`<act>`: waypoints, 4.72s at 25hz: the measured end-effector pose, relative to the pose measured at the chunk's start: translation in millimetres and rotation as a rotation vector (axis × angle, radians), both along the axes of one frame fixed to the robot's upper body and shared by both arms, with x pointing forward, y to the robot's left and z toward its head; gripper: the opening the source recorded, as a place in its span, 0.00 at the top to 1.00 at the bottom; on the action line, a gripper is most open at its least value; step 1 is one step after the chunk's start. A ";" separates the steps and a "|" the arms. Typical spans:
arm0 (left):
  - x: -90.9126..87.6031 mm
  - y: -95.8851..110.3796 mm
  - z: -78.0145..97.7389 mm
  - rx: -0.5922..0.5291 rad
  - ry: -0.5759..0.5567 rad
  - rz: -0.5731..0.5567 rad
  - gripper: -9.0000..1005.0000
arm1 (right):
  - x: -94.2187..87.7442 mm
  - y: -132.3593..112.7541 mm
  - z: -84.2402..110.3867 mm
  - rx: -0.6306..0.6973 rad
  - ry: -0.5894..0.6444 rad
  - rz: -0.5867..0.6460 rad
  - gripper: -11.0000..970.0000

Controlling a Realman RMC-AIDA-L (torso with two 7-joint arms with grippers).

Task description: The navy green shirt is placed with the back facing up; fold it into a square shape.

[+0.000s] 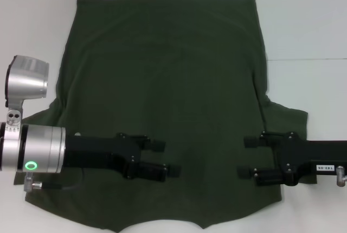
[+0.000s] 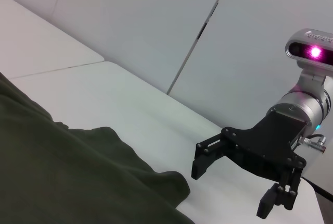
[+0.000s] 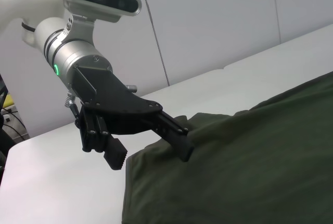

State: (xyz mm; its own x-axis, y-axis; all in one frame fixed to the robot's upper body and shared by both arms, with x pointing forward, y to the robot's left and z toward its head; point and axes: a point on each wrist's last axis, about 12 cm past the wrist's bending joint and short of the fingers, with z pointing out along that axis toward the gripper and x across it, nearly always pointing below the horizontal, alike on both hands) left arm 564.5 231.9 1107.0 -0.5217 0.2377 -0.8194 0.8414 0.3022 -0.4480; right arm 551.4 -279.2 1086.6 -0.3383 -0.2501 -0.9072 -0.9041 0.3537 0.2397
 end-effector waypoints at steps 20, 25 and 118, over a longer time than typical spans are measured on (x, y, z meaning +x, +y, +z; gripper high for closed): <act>1.5 -1.4 1.4 -0.001 0.005 0.000 0.06 | 0.3 -0.2 0.2 -0.004 -0.007 0.003 0.07; 8.1 5.7 12.6 -0.073 0.067 0.072 0.06 | 0.3 -0.1 0.0 -0.004 -0.007 0.002 0.07; 11.7 136.4 -32.9 0.120 0.513 0.970 0.49 | 5.6 3.6 -1.6 -0.050 -0.003 0.009 0.07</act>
State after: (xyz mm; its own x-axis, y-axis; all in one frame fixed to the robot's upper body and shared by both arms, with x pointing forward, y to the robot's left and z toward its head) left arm 576.2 368.3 1074.1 -0.8013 -0.3933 -0.4508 -0.0545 0.7984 -0.5997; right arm 557.0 -275.6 1084.9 -0.3332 -0.2984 -0.8944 -0.9080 0.3571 0.2191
